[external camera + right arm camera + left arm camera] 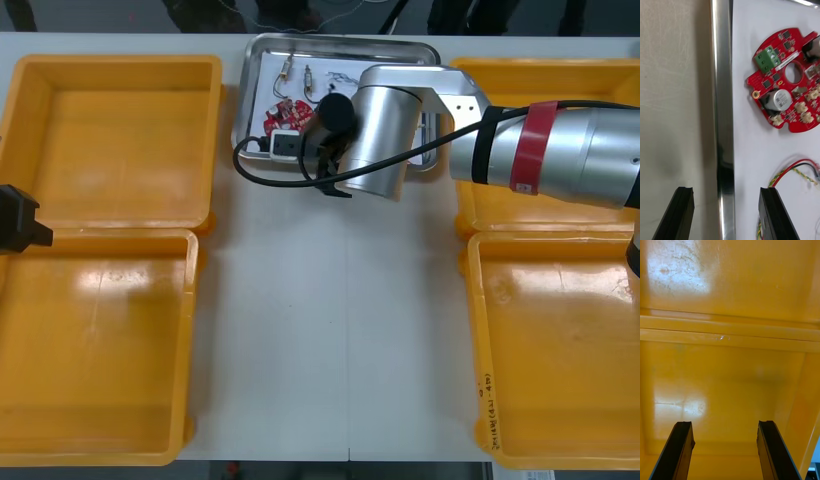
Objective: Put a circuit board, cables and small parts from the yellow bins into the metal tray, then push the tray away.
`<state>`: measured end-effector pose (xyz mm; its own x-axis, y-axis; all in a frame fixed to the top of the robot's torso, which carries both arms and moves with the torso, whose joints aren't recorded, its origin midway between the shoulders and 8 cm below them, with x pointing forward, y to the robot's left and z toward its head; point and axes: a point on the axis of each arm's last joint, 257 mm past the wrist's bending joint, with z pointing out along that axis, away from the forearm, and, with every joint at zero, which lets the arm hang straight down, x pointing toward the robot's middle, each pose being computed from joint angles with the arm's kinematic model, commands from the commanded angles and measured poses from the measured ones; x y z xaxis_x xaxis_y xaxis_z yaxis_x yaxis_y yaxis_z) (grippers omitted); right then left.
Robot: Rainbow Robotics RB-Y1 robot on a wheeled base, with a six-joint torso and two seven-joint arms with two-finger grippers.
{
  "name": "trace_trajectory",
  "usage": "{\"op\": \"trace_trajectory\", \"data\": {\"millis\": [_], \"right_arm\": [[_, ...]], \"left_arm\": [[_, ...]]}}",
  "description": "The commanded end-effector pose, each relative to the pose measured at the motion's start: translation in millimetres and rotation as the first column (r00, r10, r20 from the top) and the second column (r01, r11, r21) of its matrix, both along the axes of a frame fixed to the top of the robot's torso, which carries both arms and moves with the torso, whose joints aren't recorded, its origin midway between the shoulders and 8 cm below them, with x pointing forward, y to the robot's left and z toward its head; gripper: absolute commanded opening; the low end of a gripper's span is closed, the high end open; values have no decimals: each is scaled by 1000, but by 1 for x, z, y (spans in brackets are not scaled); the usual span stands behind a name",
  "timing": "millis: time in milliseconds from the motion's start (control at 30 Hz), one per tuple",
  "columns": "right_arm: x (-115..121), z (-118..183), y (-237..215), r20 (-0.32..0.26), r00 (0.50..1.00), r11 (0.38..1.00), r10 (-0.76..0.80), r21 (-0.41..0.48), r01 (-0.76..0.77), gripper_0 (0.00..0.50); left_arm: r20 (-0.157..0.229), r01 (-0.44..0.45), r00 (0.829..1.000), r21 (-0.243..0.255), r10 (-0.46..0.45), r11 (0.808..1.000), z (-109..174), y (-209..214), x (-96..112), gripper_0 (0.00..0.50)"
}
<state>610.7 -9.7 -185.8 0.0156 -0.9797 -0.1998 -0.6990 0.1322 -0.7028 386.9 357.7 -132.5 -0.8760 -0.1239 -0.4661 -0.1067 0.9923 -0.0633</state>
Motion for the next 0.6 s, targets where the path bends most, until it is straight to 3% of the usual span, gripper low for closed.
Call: {"op": "trace_trajectory", "data": {"millis": [33, 333, 400, 600], "right_arm": [[-8, 44, 36, -7, 1000, 999, 25, 33, -25, 500], [-57, 57, 56, -104, 994, 999, 23, 31, -20, 500], [-78, 56, 59, -134, 990, 999, 30, 15, -29, 500], [-113, 59, 61, -187, 982, 999, 35, 23, -32, 500]], "left_arm": [[17, 43, 999, 75, -45, 996, 13, 15, -5, 500], [17, 43, 999, 75, -45, 996, 13, 15, -5, 500], [17, 43, 999, 75, -45, 996, 13, 15, -5, 500], [17, 43, 999, 75, -45, 996, 13, 15, -5, 500]]}}
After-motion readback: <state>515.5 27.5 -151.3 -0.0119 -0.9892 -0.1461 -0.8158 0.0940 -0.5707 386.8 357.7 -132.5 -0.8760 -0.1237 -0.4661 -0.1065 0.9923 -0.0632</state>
